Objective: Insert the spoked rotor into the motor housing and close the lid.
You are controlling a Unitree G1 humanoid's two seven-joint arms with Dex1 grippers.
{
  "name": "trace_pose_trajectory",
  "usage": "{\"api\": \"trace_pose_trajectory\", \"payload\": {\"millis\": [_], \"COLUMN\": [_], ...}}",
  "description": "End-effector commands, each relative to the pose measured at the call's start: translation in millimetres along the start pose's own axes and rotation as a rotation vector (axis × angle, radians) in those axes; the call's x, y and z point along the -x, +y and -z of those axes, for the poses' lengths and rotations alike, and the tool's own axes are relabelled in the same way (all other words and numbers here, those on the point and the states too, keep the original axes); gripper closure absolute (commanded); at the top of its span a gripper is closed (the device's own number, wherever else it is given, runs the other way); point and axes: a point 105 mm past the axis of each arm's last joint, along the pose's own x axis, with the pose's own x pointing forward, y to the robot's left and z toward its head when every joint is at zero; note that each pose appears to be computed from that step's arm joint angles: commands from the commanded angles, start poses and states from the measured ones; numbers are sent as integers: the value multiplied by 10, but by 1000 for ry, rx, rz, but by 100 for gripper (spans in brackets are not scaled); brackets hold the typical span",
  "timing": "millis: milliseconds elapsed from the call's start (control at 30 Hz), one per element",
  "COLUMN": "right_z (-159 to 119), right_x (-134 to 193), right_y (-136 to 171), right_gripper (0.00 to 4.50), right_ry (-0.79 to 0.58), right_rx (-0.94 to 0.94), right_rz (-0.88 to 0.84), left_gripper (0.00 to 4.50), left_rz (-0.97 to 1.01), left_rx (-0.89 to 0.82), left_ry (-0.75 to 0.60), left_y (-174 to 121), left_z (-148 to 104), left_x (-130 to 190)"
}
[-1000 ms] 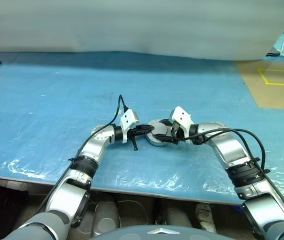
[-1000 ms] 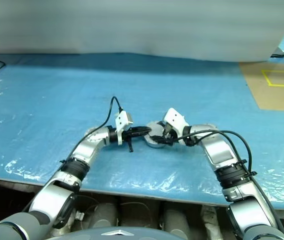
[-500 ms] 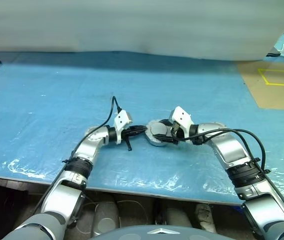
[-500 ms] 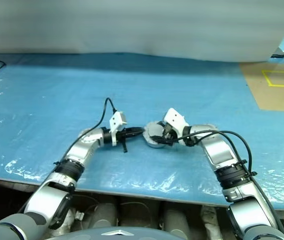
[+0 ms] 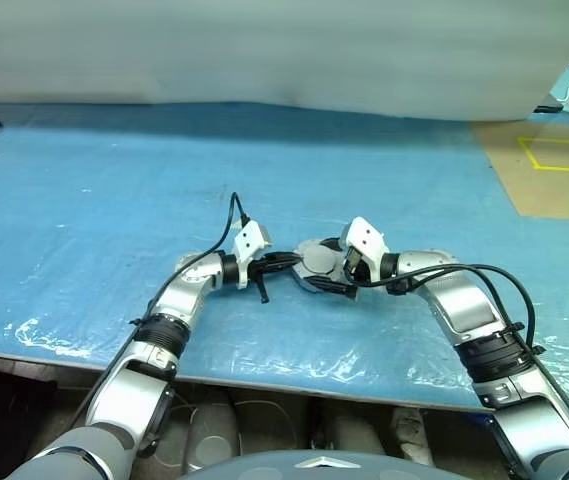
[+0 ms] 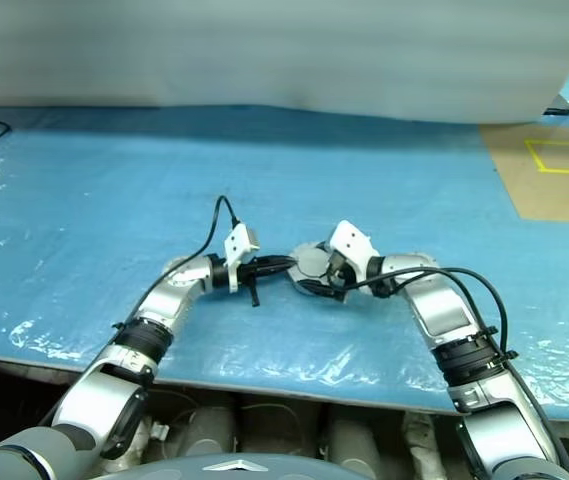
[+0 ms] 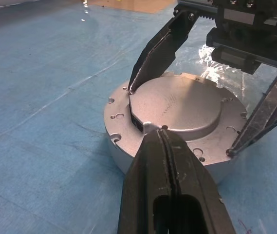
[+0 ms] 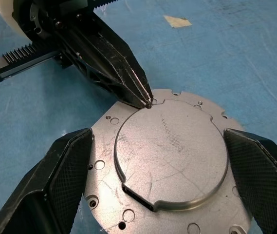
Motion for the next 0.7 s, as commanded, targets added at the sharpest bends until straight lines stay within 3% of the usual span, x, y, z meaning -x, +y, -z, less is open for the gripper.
{"api": "trace_pose_trajectory", "payload": {"millis": [33,200,333,533,700], "right_z": [-111,-447,-418,119,449], "right_x": [79,265,428,641,675], "right_y": [-109,-261,-279,-195,-74], "right_gripper": [1,1,1,1,1], "right_ry": [-60,-177,-215,-165,-144], "right_rx": [-18,39,-162,-729,-959], "right_rz": [66,155,154,96,85], "left_gripper": [450,450,450,450,450], "left_rz": [13,26,34,34,36], "left_rx": [21,24,23,21,18], "left_ry": [56,55,56,52,56], "left_y": [-46,-83,-95,-78,-69], "left_z": [148,153,156,132,132], "left_x": [16,21,29,30,37]}}
